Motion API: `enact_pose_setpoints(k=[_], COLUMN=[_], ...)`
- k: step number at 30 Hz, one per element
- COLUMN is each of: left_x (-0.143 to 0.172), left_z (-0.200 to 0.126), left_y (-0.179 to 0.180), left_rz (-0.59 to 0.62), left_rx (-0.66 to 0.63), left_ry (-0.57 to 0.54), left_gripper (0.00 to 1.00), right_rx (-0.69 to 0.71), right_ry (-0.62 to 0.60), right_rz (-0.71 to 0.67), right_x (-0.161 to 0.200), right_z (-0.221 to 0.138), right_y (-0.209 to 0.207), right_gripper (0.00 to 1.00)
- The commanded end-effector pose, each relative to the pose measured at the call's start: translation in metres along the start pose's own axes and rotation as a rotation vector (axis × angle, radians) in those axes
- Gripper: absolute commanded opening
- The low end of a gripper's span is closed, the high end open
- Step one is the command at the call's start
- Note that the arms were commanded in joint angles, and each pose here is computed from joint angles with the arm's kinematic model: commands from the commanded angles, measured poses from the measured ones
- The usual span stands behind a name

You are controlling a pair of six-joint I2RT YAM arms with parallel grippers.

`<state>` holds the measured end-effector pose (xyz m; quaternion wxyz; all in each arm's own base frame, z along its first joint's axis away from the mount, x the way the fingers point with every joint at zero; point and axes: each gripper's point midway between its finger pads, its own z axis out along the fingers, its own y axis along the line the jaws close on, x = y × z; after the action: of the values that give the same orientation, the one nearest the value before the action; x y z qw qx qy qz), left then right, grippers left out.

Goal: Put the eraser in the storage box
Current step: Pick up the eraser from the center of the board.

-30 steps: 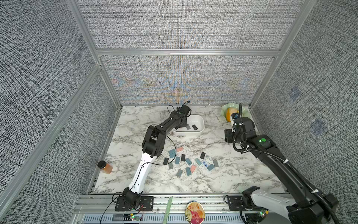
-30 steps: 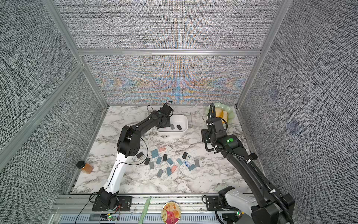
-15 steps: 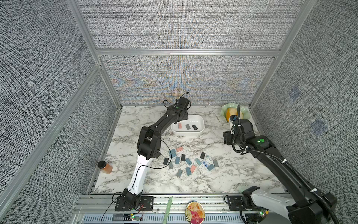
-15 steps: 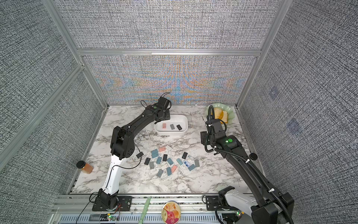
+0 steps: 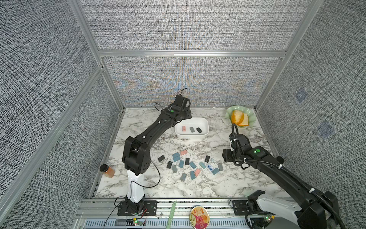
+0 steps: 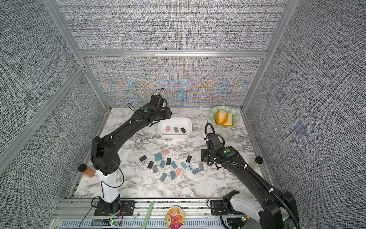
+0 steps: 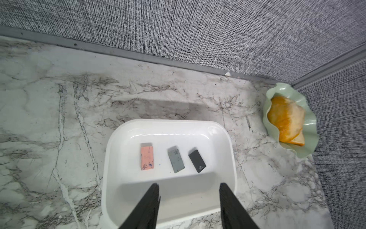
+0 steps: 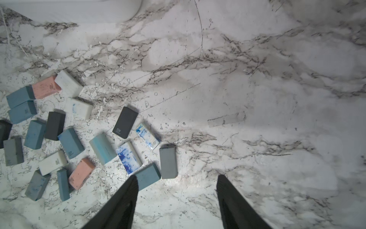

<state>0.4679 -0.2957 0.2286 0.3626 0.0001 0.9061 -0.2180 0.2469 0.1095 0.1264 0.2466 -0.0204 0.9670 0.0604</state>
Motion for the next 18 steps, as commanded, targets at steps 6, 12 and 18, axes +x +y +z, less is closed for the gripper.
enact_pose_setpoints(k=[6, 12, 18], left_x=[0.003, 0.023, 0.037], left_z=[-0.042, -0.060, -0.072], left_y=[-0.018, -0.008, 0.003], left_rz=[0.049, 0.045, 0.050], left_rx=[0.136, 0.150, 0.132], left_ry=[-0.088, -0.095, -0.096], left_gripper=[0.51, 0.50, 0.50], right_rx=[-0.026, -0.025, 0.013], right_ry=[0.058, 0.099, 0.138], right_rz=[0.078, 0.098, 0.093], right_x=[0.024, 0.037, 0.047], right_z=[0.021, 0.039, 0.054], right_y=[0.011, 0.014, 0.011], right_gripper=[0.66, 0.66, 0.65])
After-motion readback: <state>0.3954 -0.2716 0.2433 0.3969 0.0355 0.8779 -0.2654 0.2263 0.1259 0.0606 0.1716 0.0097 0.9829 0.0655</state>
